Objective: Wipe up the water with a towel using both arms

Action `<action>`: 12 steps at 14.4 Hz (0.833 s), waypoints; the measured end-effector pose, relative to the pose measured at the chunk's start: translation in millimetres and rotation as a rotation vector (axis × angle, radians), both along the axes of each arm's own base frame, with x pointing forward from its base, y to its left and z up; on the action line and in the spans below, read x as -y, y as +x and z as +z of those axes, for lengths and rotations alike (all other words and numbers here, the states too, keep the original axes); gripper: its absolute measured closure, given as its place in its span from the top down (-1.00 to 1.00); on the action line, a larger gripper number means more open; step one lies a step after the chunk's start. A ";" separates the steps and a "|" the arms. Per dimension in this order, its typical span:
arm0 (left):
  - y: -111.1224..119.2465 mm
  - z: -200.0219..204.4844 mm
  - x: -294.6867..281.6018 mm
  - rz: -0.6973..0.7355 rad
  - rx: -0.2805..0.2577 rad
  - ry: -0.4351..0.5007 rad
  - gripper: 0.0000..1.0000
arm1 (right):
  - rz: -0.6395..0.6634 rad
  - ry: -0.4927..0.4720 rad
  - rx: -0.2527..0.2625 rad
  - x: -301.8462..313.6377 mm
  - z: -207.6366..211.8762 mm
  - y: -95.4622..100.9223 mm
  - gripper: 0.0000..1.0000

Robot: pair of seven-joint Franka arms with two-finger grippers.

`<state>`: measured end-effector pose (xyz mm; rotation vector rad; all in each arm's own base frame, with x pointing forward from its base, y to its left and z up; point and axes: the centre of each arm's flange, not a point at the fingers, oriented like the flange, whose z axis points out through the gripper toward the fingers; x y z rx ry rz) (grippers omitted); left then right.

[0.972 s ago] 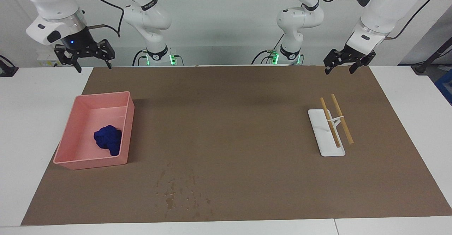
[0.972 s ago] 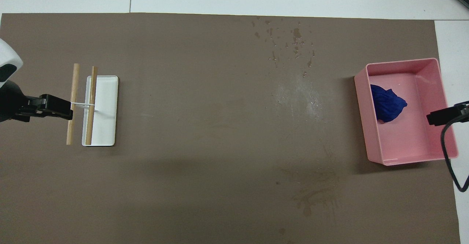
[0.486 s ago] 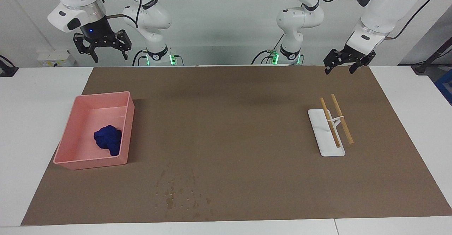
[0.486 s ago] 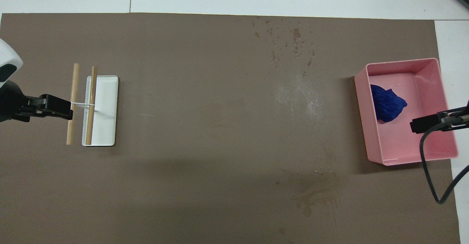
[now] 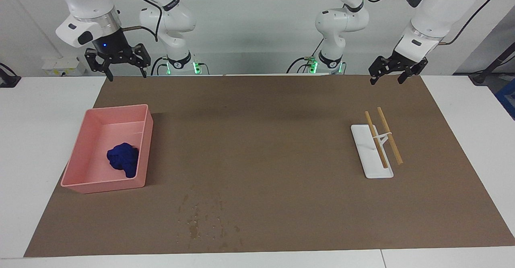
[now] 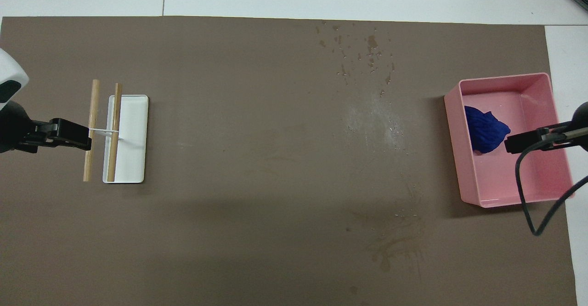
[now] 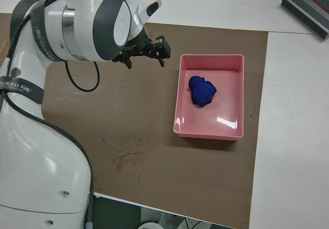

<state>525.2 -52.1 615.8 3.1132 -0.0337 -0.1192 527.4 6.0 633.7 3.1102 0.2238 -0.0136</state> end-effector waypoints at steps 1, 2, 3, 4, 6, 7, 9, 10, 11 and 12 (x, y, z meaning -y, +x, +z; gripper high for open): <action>0.0 0.0 0.0 0.000 0.000 0.000 1.00 | -0.003 0.002 -0.006 2.1 -3.9 5.7 1.00; 0.0 0.0 0.0 0.000 0.000 0.000 1.00 | -0.002 0.002 -0.010 1.5 -6.9 9.7 1.00; 0.0 0.0 0.0 0.000 0.000 0.000 1.00 | 0.003 0.002 -0.015 -0.8 -9.9 11.9 1.00; 0.0 0.0 0.0 0.000 0.000 0.000 1.00 | 0.010 0.002 -0.019 -4.0 -11.7 12.8 1.00; 0.0 0.0 0.0 0.000 0.000 0.000 1.00 | 0.031 0.002 -0.020 -15.3 -12.2 12.8 1.00; 0.0 0.0 0.0 0.000 0.000 0.000 1.00 | 0.044 0.002 -0.020 -22.2 -12.2 12.5 1.00; 0.0 0.0 0.0 0.000 0.000 0.000 1.00 | 0.059 0.001 -0.022 -30.7 -12.5 11.7 1.00; 0.0 0.0 0.0 0.000 0.000 0.000 1.00 | 0.056 0.001 -0.025 -31.6 -13.2 11.4 1.00; 0.0 0.0 0.0 0.000 0.000 0.000 1.00 | 0.033 0.001 -0.027 -30.0 -13.8 11.4 1.00; 0.0 0.0 0.0 0.000 0.000 0.000 1.00 | -0.006 0.000 -0.026 -26.3 -13.9 11.6 1.00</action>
